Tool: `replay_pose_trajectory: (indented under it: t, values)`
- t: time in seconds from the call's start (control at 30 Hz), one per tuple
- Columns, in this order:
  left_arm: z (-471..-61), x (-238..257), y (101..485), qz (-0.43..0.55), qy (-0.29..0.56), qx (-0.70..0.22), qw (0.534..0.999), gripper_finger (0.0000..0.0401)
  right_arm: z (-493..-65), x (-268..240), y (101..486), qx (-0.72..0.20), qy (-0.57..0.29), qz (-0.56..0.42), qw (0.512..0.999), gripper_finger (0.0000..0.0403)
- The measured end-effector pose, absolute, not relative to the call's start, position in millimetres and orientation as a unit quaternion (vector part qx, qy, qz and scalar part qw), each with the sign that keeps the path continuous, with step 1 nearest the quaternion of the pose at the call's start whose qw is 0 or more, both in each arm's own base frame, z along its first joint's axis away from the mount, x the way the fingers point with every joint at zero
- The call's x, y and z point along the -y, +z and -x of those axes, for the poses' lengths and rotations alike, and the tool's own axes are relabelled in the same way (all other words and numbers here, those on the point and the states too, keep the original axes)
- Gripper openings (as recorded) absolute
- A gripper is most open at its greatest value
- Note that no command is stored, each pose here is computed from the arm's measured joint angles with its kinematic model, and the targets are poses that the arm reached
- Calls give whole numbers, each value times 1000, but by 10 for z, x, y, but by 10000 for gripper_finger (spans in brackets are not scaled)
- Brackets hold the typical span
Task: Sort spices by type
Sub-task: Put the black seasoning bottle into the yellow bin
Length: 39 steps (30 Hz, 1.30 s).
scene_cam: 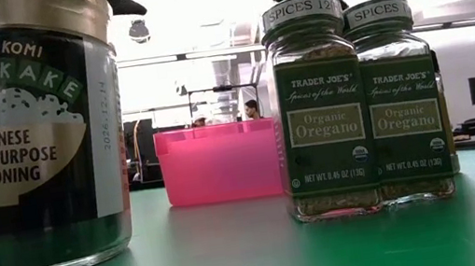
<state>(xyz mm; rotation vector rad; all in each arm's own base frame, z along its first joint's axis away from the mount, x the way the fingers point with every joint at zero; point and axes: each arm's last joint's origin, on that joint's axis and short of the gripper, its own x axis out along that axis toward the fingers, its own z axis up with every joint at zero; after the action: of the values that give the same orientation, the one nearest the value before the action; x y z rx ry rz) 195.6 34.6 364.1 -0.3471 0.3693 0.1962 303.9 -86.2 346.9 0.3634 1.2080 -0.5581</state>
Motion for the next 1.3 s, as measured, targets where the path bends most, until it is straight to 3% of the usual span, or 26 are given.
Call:
replay_pose_trajectory:
  t: [0.3, 0.57, 0.77, 1.3]
  values:
    - [-2002, -264, 3616, 172, 81, -192, 963, 274, -3026, -273, 3498, -586, -127, -83, 796, 325]
    - [-1998, -290, 3609, 164, 124, -190, 960, 288, -2876, -837, 3485, -610, -66, -52, 788, 392]
    - [-1986, -289, 3583, 177, 131, -201, 954, 289, -2772, -1197, 3326, -622, -21, -18, 783, 389]
    - [-1971, -292, 3554, 165, 138, -218, 952, 289, -2906, -990, 2682, -632, -56, -58, 771, 399]
